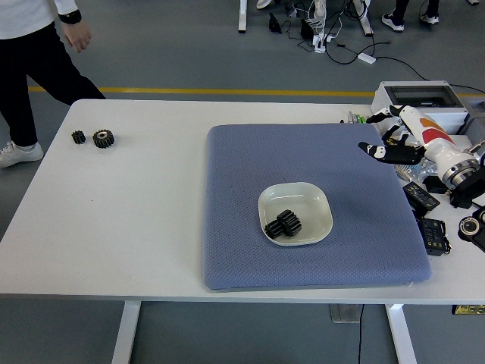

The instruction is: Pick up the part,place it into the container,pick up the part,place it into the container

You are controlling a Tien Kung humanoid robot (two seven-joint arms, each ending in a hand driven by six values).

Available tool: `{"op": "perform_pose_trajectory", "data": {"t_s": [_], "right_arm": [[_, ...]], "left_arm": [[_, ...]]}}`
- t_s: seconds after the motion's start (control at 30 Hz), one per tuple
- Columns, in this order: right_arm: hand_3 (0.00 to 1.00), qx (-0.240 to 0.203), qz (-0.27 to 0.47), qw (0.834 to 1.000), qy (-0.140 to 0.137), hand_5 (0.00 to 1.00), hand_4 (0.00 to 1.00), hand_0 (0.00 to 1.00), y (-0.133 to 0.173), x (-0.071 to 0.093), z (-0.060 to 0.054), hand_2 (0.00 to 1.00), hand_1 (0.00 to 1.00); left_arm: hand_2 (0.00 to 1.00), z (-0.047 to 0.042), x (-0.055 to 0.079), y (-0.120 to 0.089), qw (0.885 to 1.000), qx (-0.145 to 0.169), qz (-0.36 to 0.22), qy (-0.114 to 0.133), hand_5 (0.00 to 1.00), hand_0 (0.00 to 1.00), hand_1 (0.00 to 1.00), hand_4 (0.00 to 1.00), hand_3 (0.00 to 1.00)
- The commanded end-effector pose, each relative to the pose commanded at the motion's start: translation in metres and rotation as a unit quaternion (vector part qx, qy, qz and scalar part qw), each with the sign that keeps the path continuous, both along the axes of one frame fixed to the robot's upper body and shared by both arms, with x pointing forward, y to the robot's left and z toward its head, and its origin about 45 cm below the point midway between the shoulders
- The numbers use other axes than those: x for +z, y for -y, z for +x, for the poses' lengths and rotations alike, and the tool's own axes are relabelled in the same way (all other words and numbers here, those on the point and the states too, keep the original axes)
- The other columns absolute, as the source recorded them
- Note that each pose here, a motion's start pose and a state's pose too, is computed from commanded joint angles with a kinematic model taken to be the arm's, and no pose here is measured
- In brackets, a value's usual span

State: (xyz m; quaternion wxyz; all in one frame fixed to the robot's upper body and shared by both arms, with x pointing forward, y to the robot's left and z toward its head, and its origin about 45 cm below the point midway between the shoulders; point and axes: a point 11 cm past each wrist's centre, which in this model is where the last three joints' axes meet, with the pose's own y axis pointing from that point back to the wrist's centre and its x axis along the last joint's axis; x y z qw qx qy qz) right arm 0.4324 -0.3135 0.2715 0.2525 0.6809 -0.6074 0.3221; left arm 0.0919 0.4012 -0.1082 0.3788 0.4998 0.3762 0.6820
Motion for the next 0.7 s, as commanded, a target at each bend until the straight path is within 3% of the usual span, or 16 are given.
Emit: {"op": "perform_pose_trajectory", "data": {"t_s": [0.07, 0.1, 0.27, 0.3, 0.4, 0.47, 0.5, 0.53, 0.67, 0.7], "right_arm": [[0.752, -0.013, 0.039, 0.999, -0.002, 0.436, 0.931, 0.561, 0.015, -0.001, -0.002, 0.763, 0.652], [0.792, -0.019, 0.060, 0.998, -0.004, 0.495, 0.944, 0.706, 0.021, -0.002, -0.003, 0.809, 0.724], [0.792, -0.054, 0.153, 0.987, -0.006, 0.495, 0.944, 0.706, 0.047, -0.007, 0.000, 0.809, 0.724], [0.749, -0.058, 0.173, 0.983, -0.008, 0.622, 0.979, 0.749, 0.052, -0.009, 0.000, 0.811, 0.747], [0.749, -0.042, 0.230, 0.972, -0.020, 0.622, 0.979, 0.749, 0.050, -0.019, -0.004, 0.811, 0.747], [0.749, -0.014, 0.278, 0.960, -0.033, 0.622, 0.979, 0.749, 0.042, -0.026, -0.009, 0.811, 0.747], [0.815, -0.012, 0.301, 0.953, -0.038, 0.714, 0.998, 0.803, 0.041, -0.027, -0.010, 0.825, 0.787], [0.815, -0.002, 0.325, 0.945, -0.045, 0.714, 0.998, 0.803, 0.037, -0.031, -0.013, 0.825, 0.787], [0.815, 0.012, 0.434, 0.899, -0.060, 0.714, 0.998, 0.803, 0.029, -0.037, -0.022, 0.825, 0.787], [0.815, 0.011, 0.454, 0.888, -0.065, 0.771, 0.998, 0.824, 0.030, -0.037, -0.023, 0.829, 0.813]], "left_arm": [[0.665, 0.0023, 0.001, 0.000, 1.000, 0.000, 0.001, 0.003, 0.586, 0.713, 0.688, 0.645, 0.556], [0.663, 0.0028, 0.001, 0.000, 1.000, 0.000, 0.001, 0.004, 0.586, 0.712, 0.688, 0.645, 0.556], [0.663, 0.0044, 0.001, 0.000, 1.000, -0.002, 0.002, 0.004, 0.586, 0.712, 0.688, 0.645, 0.556], [0.663, 0.0053, 0.001, 0.000, 1.000, -0.004, 0.002, 0.004, 0.585, 0.711, 0.684, 0.644, 0.556], [0.663, 0.0071, 0.002, 0.000, 1.000, -0.004, 0.003, 0.006, 0.585, 0.711, 0.684, 0.644, 0.556], [0.663, 0.0087, 0.002, 0.000, 1.000, -0.005, 0.004, 0.007, 0.585, 0.711, 0.684, 0.644, 0.556], [0.663, 0.0090, 0.002, 0.000, 1.000, -0.006, 0.004, 0.007, 0.587, 0.709, 0.686, 0.644, 0.555], [0.663, 0.0104, 0.002, 0.000, 1.000, -0.007, 0.004, 0.008, 0.587, 0.709, 0.686, 0.644, 0.555], [0.663, 0.0163, 0.004, 0.001, 1.000, -0.012, 0.004, 0.013, 0.587, 0.709, 0.686, 0.644, 0.555], [0.663, 0.0181, 0.004, 0.001, 1.000, -0.012, 0.004, 0.014, 0.586, 0.709, 0.682, 0.643, 0.555]]}}
